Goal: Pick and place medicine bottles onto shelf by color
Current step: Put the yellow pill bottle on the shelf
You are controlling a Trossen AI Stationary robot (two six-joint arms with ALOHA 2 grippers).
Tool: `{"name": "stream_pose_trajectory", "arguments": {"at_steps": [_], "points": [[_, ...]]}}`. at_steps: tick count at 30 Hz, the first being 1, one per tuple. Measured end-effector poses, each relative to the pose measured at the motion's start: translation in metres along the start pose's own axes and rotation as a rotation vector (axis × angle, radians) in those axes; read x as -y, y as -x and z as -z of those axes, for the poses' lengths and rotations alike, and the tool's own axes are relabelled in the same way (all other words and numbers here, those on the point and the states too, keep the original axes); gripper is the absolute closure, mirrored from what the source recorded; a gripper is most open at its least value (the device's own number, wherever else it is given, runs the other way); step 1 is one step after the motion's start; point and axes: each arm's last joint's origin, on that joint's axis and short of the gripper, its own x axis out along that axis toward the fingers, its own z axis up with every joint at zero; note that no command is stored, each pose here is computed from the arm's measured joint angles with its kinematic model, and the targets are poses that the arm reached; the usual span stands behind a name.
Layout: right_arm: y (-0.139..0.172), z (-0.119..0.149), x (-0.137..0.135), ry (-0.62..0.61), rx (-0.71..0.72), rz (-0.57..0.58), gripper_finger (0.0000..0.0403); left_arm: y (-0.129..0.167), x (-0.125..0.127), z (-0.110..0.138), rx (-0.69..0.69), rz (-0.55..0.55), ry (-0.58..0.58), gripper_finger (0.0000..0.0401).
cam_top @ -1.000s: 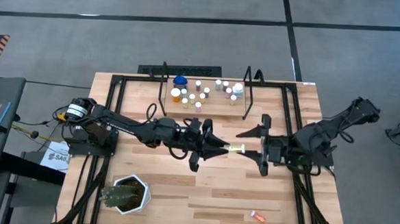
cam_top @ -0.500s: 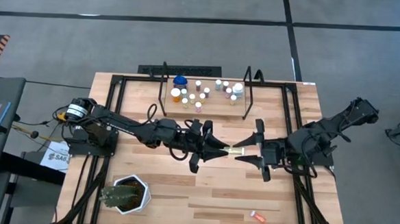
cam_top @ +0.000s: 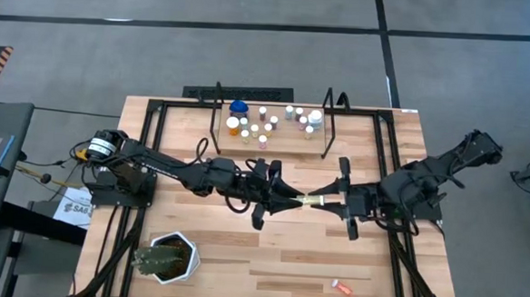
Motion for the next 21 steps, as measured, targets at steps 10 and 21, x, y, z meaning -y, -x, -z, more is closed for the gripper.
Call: {"name": "stream_pose_trajectory", "arguments": {"at_steps": [10, 21], "points": [[-0.008, 0.023, 0.016, -0.107, -0.173, 0.031, 0.0280, 0.009, -0.012, 0.001, -0.175, -0.125, 0.032, 0.0218], [-0.021, 0.072, 0.073, -0.294, -0.421, 0.166, 0.0278, 0.058, -0.016, 0.020, -0.647, -0.572, 0.208, 0.0162]]}}
